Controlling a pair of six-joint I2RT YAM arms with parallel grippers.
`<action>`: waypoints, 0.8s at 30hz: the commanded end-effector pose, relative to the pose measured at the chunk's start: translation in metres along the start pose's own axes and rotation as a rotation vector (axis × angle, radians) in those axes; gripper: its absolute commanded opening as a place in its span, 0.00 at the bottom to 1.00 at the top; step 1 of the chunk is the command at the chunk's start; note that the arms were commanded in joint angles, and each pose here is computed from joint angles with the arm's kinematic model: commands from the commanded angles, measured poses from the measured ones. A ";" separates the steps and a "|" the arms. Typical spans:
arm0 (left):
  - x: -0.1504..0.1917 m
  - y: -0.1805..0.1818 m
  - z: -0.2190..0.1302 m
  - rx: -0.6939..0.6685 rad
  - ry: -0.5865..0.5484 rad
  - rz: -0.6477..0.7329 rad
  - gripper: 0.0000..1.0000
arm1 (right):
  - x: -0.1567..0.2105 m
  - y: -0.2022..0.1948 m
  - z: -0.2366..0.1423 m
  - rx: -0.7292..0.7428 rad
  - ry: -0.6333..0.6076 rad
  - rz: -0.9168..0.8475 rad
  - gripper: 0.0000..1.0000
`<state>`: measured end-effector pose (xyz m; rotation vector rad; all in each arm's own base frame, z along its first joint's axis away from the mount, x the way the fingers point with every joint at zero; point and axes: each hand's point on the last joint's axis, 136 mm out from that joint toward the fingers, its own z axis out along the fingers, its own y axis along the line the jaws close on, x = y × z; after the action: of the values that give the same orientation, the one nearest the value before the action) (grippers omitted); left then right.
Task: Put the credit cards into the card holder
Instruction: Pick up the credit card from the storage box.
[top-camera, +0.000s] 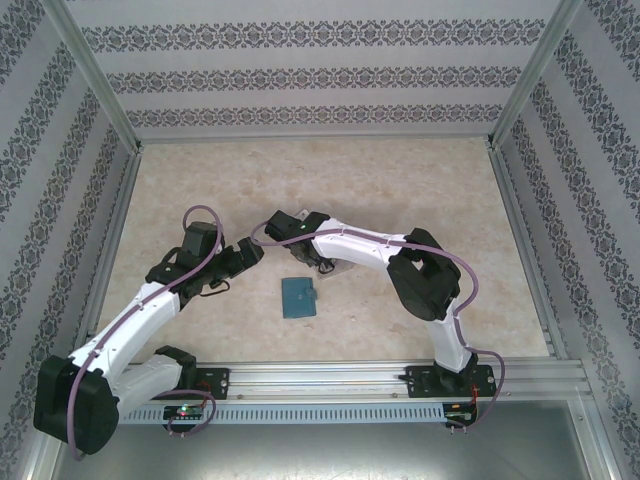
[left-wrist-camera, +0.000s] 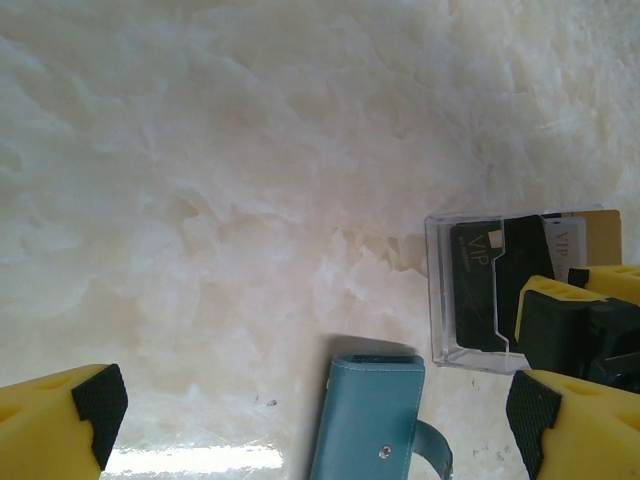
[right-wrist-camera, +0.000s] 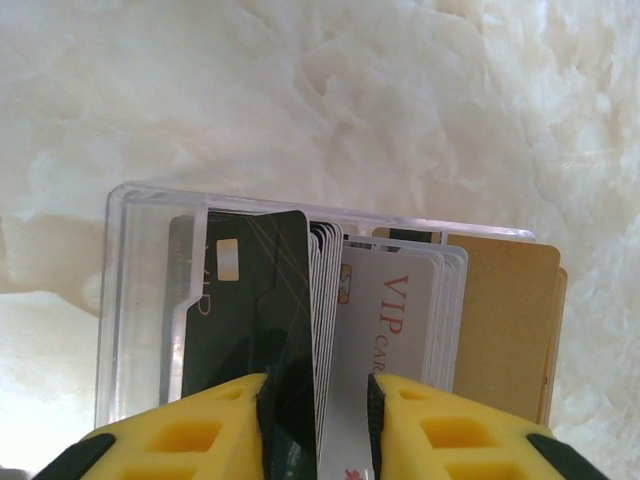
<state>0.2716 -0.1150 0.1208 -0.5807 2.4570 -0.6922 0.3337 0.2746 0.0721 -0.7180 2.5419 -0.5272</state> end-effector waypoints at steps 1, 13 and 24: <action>0.002 -0.003 0.002 0.016 0.006 -0.007 0.99 | 0.002 -0.012 -0.008 0.026 -0.005 0.004 0.25; 0.005 -0.002 0.005 0.017 0.019 -0.012 0.99 | -0.001 -0.016 -0.019 0.005 -0.026 0.032 0.05; 0.005 -0.017 0.006 0.078 0.051 0.004 0.99 | -0.007 -0.025 -0.054 -0.103 -0.091 0.174 0.03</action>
<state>0.2690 -0.1220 0.1143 -0.5794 2.4933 -0.7339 0.3274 0.2750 0.1105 -0.6174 2.5300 -0.3847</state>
